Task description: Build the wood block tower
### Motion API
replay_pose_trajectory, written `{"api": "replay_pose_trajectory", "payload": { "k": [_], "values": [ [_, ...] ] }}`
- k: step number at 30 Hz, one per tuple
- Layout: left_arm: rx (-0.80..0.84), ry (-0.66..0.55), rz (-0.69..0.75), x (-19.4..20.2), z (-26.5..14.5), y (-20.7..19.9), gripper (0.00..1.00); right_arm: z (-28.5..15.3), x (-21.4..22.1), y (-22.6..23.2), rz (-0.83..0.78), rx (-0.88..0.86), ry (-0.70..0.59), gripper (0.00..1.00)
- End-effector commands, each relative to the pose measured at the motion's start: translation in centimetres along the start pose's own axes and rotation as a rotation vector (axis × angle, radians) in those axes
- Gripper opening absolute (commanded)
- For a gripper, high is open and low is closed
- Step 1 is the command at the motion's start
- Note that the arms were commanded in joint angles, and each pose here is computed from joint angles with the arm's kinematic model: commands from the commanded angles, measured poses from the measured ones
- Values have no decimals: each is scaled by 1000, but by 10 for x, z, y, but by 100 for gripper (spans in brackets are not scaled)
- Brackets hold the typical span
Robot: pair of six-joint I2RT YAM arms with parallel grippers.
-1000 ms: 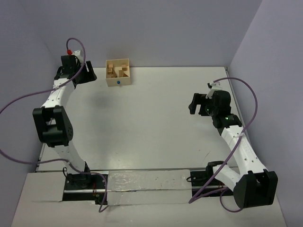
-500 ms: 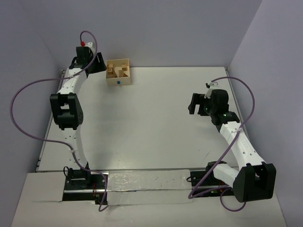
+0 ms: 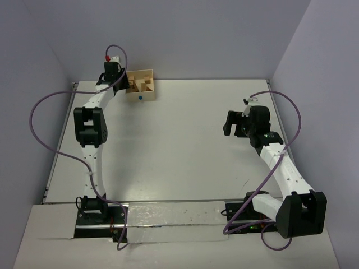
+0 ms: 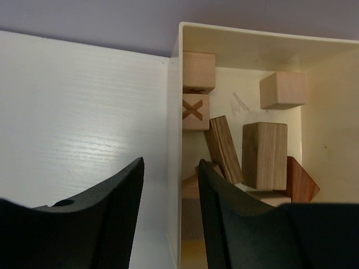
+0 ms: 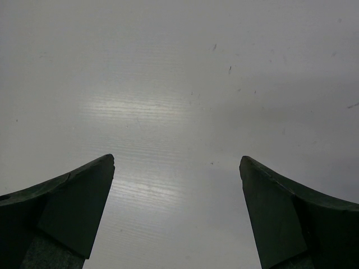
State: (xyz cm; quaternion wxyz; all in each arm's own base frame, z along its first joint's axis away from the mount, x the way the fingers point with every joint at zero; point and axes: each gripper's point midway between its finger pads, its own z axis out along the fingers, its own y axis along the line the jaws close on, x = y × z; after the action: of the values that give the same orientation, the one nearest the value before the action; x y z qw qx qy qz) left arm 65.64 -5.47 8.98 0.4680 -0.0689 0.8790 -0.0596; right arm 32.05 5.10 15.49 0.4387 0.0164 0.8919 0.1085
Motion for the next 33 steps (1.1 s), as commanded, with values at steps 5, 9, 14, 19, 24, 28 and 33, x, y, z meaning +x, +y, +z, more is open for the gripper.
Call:
{"api": "replay_pose_trajectory", "payload": {
  "k": [5, 9, 14, 19, 24, 28, 33],
  "values": [
    [-18, -106, 19, -25, 17, -6, 46, -4, -22, 0, -14, 9, -47, 100],
    [-25, -112, 24, -22, 24, -3, 36, -3, -20, 1, -14, 2, -40, 100],
    [-24, -116, 23, -24, 24, -4, 20, -5, -23, 3, -15, -10, -41, 100],
    [-23, -126, 50, -34, 5, -5, 1, -10, -26, 6, -17, -23, -52, 100],
    [-8, -143, 91, -53, -36, -9, 0, -15, -29, 12, -19, -46, -62, 100],
    [1, -164, 171, -68, -85, -18, 0, -21, -31, 15, -21, -63, -80, 100],
    [-31, -195, 325, -72, -146, -27, 0, -27, -33, 19, -25, -81, -102, 100]
  ]
}}
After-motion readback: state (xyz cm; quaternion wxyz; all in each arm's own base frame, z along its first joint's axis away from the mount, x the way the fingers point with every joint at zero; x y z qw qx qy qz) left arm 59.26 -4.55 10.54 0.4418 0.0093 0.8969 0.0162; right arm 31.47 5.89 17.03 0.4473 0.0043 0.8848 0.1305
